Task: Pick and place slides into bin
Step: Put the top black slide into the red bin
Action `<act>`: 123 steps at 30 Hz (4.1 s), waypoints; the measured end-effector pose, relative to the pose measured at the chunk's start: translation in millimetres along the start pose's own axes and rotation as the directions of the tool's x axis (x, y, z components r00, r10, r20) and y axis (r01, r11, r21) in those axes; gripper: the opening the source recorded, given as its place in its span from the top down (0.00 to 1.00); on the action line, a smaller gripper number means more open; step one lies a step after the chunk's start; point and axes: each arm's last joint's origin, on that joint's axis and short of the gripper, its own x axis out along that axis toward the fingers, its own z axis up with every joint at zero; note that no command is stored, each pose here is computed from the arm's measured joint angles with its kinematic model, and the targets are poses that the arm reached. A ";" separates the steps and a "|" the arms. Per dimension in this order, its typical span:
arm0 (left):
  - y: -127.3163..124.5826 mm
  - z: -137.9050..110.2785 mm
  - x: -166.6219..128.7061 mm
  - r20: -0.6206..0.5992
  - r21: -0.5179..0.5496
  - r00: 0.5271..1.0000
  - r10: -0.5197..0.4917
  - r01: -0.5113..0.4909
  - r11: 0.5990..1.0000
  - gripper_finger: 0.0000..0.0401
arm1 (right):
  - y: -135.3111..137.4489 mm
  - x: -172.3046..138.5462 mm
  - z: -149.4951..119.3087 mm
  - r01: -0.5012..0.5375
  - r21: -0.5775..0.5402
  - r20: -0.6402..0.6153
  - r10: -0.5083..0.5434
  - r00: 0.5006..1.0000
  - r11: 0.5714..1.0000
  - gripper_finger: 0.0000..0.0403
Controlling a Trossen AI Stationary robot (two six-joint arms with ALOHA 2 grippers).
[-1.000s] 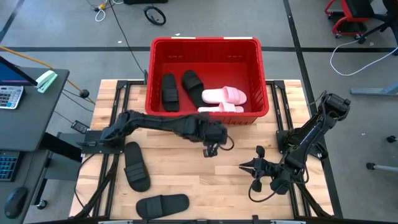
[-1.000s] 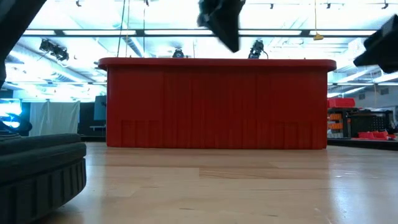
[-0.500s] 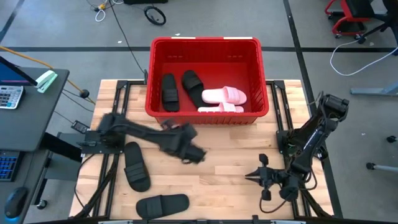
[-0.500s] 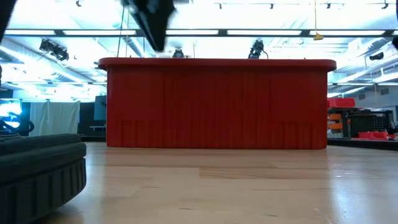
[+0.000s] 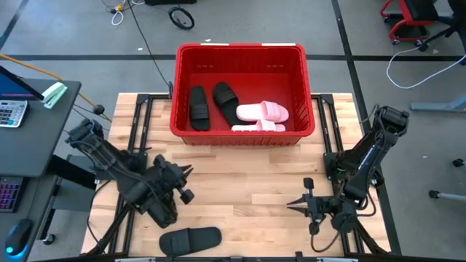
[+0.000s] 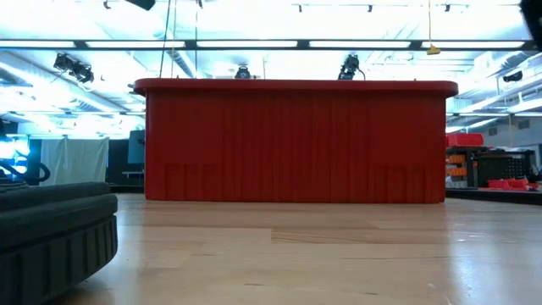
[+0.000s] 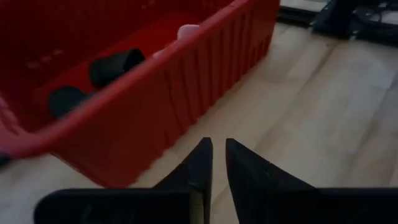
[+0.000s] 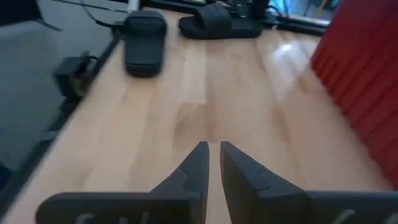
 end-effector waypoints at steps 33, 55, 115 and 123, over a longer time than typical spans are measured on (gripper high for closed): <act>-16.5 -28.4 38.0 -0.340 -0.032 0.913 -0.225 0.227 0.973 0.84 | -25.2 27.1 10.5 0.133 -0.098 -0.019 -0.135 0.991 0.986 0.88; 3.4 -56.8 12.5 -0.778 -0.113 0.618 -0.115 0.042 0.993 0.53 | -24.9 27.1 11.2 0.131 -0.093 -0.014 -0.133 0.991 0.987 0.88; 20.9 -81.6 41.8 -0.631 -0.534 0.564 -0.533 0.183 0.825 0.55 | -24.9 27.1 11.3 0.132 -0.031 -0.013 -0.133 0.991 0.991 0.88; 32.5 -85.4 50.1 -0.732 -0.424 0.511 -0.451 0.177 0.888 0.54 | -24.4 27.2 12.4 0.129 -0.018 -0.006 -0.129 0.992 0.992 0.88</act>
